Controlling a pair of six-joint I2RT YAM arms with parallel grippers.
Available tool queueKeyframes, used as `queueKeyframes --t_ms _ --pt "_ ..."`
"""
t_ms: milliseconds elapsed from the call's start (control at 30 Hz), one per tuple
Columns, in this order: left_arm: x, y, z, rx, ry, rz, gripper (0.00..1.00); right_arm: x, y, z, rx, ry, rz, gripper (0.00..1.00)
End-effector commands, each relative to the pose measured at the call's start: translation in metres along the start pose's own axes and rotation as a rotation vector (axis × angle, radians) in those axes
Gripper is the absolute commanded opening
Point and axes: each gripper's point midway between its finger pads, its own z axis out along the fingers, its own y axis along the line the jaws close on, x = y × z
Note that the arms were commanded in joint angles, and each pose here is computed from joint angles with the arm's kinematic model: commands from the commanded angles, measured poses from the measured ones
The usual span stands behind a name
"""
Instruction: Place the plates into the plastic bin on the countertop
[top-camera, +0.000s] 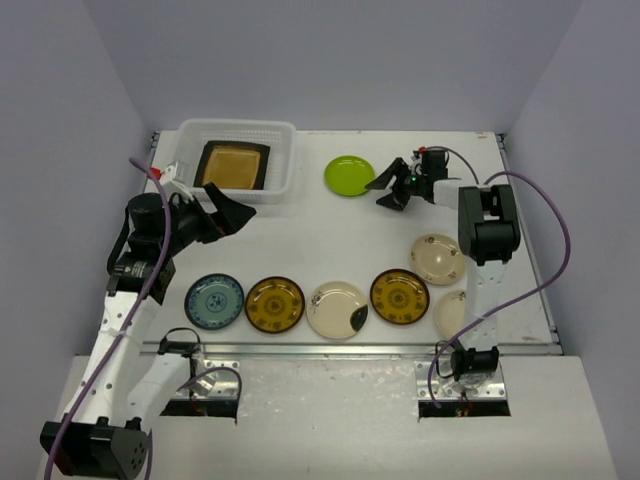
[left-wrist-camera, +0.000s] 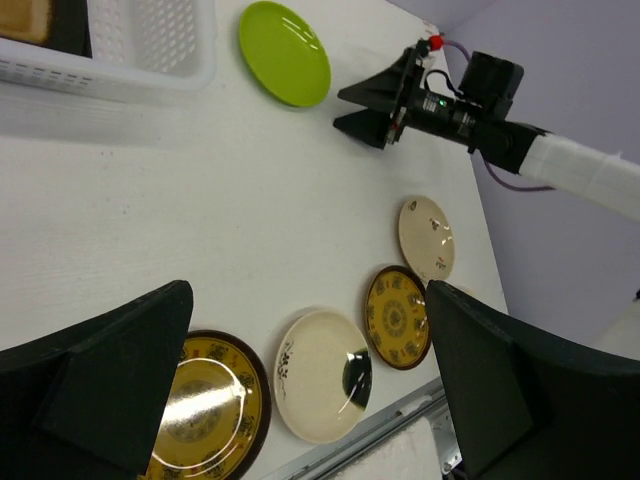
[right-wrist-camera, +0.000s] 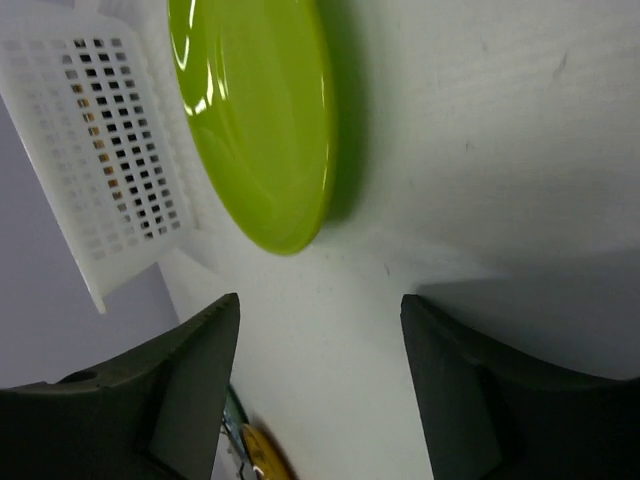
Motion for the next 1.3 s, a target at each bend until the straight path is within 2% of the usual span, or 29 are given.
queueKeyframes --t_ms 0,133,300,367,467,500,667,700,733,800,833,900,1000,1167,1200,1267 --pt "0.016 0.000 -0.011 0.020 0.038 0.077 1.00 -0.022 -0.019 0.028 0.072 -0.036 0.008 0.48" --pt "0.025 0.004 -0.010 0.023 0.063 0.061 1.00 -0.021 -0.040 0.041 0.110 -0.046 0.073 0.33" --pt "0.032 0.008 -0.006 0.026 0.088 0.060 1.00 -0.024 -0.044 0.052 0.084 -0.064 0.125 0.34" --pt "0.037 0.013 -0.005 0.021 0.098 0.063 1.00 -0.027 -0.037 0.056 0.047 -0.060 0.122 0.25" --pt "0.049 0.025 0.002 0.007 0.119 0.060 1.00 -0.028 -0.017 0.057 -0.009 -0.044 0.080 0.02" --pt "0.054 0.031 0.005 -0.010 0.136 0.048 1.00 -0.028 -0.011 0.053 -0.021 -0.046 0.070 0.01" --pt "0.056 0.039 0.016 -0.031 0.154 -0.001 1.00 -0.012 0.031 -0.010 -0.010 -0.092 -0.054 0.00" --pt "0.052 0.033 0.018 -0.009 0.143 -0.001 1.00 0.005 0.028 -0.022 0.036 -0.078 -0.123 0.00" --pt "0.050 0.031 0.021 0.002 0.142 -0.002 1.00 0.010 0.049 -0.046 0.053 -0.104 -0.222 0.00" --pt "0.048 0.025 0.026 0.016 0.147 0.006 1.00 0.035 0.047 -0.073 0.180 -0.072 -0.318 0.00" --pt "0.050 0.021 0.031 0.031 0.164 0.009 1.00 0.057 0.059 -0.093 0.192 -0.042 -0.401 0.00" --pt "0.054 0.005 0.038 0.111 0.195 0.022 1.00 0.107 0.066 -0.108 0.135 0.086 -0.487 0.00" --pt "0.067 -0.016 0.049 0.178 0.238 0.027 1.00 0.161 0.084 -0.130 0.003 0.187 -0.541 0.00" --pt "0.072 -0.032 0.059 0.228 0.229 0.022 0.99 0.205 0.125 -0.162 -0.204 0.197 -0.596 0.00" --pt "0.071 -0.032 0.059 0.232 0.226 0.023 0.97 0.210 0.131 -0.166 -0.223 0.198 -0.603 0.00" --pt "0.071 -0.037 0.058 0.264 0.231 0.039 0.87 0.221 0.146 -0.177 -0.283 0.198 -0.618 0.00"
